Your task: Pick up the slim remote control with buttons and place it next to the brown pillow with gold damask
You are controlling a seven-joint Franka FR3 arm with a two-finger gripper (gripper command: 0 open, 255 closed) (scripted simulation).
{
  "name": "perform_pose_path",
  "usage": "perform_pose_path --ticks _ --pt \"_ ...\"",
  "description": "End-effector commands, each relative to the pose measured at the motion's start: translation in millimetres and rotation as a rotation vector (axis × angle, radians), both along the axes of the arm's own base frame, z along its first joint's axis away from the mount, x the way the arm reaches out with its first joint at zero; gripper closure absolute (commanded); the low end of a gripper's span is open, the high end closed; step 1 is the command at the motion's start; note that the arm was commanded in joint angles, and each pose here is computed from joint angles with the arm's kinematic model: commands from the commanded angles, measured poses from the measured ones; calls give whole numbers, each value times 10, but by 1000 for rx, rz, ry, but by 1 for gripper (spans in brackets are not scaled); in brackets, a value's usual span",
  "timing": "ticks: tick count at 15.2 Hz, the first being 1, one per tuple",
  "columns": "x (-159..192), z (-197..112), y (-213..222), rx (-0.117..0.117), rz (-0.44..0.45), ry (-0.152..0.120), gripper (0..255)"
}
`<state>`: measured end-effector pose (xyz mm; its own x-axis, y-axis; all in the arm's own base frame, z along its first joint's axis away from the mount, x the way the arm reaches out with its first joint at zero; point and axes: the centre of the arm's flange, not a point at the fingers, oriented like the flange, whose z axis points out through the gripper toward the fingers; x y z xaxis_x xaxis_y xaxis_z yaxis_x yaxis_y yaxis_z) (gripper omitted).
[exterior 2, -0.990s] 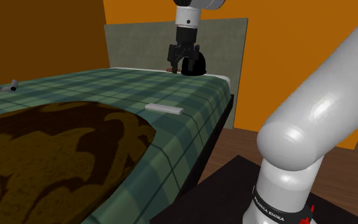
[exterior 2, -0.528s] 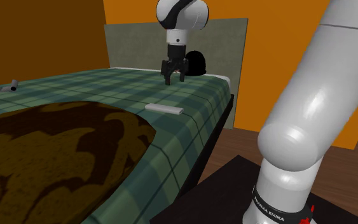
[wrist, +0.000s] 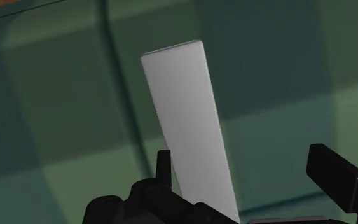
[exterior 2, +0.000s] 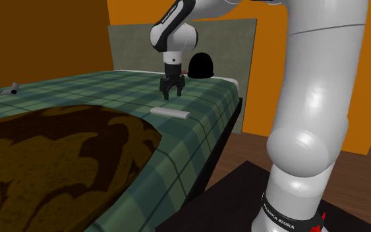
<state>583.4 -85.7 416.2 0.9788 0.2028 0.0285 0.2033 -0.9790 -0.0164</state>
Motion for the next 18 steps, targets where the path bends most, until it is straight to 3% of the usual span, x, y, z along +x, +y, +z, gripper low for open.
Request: perform_pose_path --ticks 1,4,12,18 --pt "184 -197 -30 -1 18 11 0" --pt "482 -484 -55 -3 44 29 0" --pt "499 -903 -49 -3 46 30 0" --pt "499 -903 -49 -3 46 30 0"
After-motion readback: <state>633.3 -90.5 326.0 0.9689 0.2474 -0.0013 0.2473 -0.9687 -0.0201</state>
